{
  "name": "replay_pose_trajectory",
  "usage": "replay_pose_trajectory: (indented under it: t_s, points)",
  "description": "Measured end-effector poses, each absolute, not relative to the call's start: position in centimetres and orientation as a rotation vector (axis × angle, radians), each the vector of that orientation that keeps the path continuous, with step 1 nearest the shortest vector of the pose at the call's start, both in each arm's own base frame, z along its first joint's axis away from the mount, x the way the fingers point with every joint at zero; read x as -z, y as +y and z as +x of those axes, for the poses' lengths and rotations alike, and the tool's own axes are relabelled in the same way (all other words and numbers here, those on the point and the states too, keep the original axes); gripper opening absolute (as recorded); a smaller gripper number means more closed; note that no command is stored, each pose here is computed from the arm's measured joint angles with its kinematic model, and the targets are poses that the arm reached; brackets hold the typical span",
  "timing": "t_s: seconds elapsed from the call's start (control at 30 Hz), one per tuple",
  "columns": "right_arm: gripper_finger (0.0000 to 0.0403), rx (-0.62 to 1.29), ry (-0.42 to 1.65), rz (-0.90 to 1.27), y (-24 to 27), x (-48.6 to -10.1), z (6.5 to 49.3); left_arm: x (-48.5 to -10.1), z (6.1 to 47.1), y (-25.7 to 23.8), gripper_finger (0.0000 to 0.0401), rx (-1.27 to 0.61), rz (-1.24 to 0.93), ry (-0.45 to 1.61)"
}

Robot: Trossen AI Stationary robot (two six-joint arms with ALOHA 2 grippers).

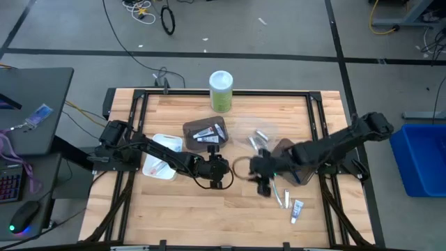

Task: Pick & Place Travel size toiletries
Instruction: Put the green toothbrush into the white bin

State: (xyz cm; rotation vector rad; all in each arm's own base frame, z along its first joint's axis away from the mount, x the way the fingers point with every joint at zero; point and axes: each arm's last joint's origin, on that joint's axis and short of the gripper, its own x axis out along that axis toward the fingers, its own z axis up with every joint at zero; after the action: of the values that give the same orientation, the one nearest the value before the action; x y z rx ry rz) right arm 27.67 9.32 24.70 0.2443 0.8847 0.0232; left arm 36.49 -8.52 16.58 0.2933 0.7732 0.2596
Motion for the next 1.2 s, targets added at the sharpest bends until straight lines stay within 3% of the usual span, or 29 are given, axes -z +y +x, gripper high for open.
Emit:
replay_pose_trajectory:
  t_s: [0.13,0.4,0.73,1.2]
  points:
    - [0.0135,-0.054,0.989,0.194,11.4,-23.6,26.6,-16.6,36.6,-8.2,0.0131,-0.268,0.289,0.774]
    - [0.0136,0.026,1.276,0.315,12.1,-20.8,25.5,-16.6,36.8,-7.4,0.0131,-0.289,0.276,0.772]
    - [0.0159,0.352,1.422,0.513,11.1,-19.5,24.7,-16.6,36.8,-7.3,0.0132,-0.290,0.273,0.775]
    - [0.0200,0.469,1.552,0.644,11.6,-16.5,25.6,-16.6,36.8,-7.3,0.0132,-0.284,0.270,0.776]
